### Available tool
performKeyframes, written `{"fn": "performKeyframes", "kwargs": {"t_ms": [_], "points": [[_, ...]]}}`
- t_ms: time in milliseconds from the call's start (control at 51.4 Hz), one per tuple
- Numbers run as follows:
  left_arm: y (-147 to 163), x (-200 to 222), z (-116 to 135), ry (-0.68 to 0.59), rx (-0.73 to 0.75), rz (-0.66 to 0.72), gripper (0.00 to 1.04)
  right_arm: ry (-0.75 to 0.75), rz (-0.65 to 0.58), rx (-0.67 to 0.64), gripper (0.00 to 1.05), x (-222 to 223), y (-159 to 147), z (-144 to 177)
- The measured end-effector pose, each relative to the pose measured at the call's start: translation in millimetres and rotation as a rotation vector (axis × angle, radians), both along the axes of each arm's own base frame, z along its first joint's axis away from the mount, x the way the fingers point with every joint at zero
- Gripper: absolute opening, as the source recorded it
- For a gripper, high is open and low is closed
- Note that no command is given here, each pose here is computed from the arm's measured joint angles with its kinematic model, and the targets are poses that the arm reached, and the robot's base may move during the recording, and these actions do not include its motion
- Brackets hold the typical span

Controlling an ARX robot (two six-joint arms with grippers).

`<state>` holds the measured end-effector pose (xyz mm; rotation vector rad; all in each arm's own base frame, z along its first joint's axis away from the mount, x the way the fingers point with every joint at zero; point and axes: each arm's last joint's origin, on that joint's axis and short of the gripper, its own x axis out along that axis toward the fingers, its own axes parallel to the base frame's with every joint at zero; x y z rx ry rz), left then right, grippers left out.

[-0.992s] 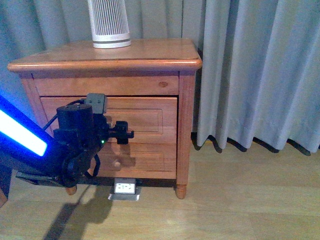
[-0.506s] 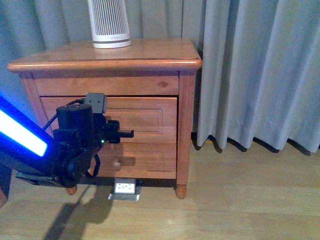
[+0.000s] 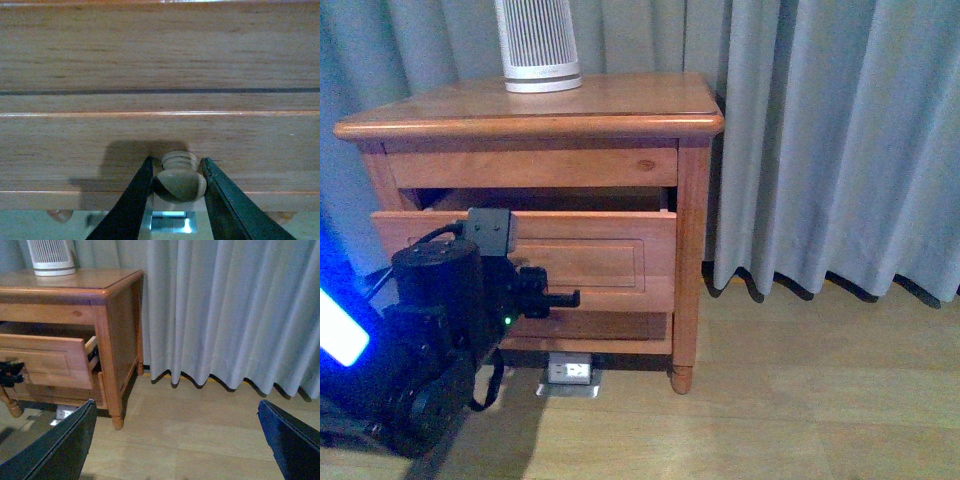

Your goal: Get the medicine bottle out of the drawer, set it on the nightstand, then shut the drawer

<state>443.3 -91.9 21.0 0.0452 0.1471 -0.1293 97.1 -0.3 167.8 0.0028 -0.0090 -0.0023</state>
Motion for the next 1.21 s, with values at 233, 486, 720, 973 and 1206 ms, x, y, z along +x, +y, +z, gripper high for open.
{"fn": "performKeyframes", "kwargs": {"t_ms": [233, 486, 720, 973, 1206], "points": [[3.1, -70.4, 3.6, 0.046, 0.055, 0.007, 0.26, 0.000, 0.000, 0.000, 0.98, 0.0, 0.0, 0.0], [7.0, -120.2, 6.7, 0.101, 0.087, 0.029, 0.26, 0.000, 0.000, 0.000, 0.98, 0.0, 0.0, 0.0], [10.4, -131.5, 12.6, 0.135, 0.069, 0.046, 0.49, 0.000, 0.000, 0.000, 0.98, 0.0, 0.0, 0.0], [15.2, -143.1, 30.2, 0.198, 0.057, 0.062, 0.84, 0.000, 0.000, 0.000, 0.98, 0.0, 0.0, 0.0], [28.9, -155.6, 94.2, 0.148, 0.081, 0.033, 0.98, 0.000, 0.000, 0.000, 0.98, 0.0, 0.0, 0.0]]}}
